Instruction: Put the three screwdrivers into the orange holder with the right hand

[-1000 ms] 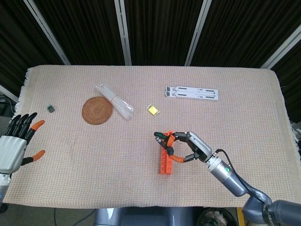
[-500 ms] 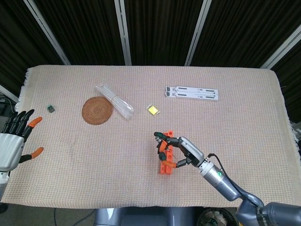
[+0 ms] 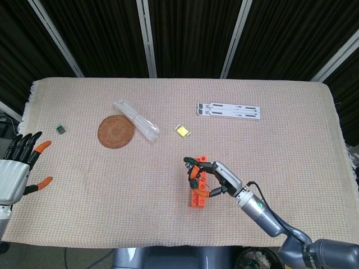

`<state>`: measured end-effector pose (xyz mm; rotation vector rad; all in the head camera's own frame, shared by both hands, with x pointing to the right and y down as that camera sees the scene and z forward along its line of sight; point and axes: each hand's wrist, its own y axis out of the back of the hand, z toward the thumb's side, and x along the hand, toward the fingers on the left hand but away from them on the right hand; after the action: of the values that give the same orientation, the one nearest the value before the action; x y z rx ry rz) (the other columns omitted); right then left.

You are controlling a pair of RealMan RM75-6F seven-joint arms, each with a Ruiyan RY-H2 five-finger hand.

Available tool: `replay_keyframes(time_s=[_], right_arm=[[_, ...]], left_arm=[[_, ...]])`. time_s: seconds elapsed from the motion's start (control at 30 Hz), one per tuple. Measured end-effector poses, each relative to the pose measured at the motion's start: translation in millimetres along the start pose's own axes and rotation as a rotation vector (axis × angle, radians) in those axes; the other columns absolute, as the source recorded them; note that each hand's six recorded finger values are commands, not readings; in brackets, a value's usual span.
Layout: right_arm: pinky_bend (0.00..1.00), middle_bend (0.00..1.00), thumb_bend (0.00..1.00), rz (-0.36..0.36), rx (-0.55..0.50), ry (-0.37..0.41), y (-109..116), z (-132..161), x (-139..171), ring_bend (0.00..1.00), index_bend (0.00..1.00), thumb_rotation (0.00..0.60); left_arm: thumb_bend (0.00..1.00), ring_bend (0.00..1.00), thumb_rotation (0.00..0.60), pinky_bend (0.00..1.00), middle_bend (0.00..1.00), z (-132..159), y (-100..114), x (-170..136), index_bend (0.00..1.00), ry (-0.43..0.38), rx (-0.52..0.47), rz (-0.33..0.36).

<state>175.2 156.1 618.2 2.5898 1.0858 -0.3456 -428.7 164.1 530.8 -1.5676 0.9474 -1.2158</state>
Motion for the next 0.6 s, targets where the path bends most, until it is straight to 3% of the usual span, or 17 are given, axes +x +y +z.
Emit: replay_keyframes(time_s=[0.6], right_arm=[[0.37, 0.46, 0.44, -0.013, -0.003, -0.017, 8.3, -7.0, 3.6, 0.31, 0.64, 0.6]], left_arm=[[0.14, 0.0, 0.6, 0.0, 0.0, 4.6, 0.0, 0.9, 0.16, -0.008, 0.002, -0.003]])
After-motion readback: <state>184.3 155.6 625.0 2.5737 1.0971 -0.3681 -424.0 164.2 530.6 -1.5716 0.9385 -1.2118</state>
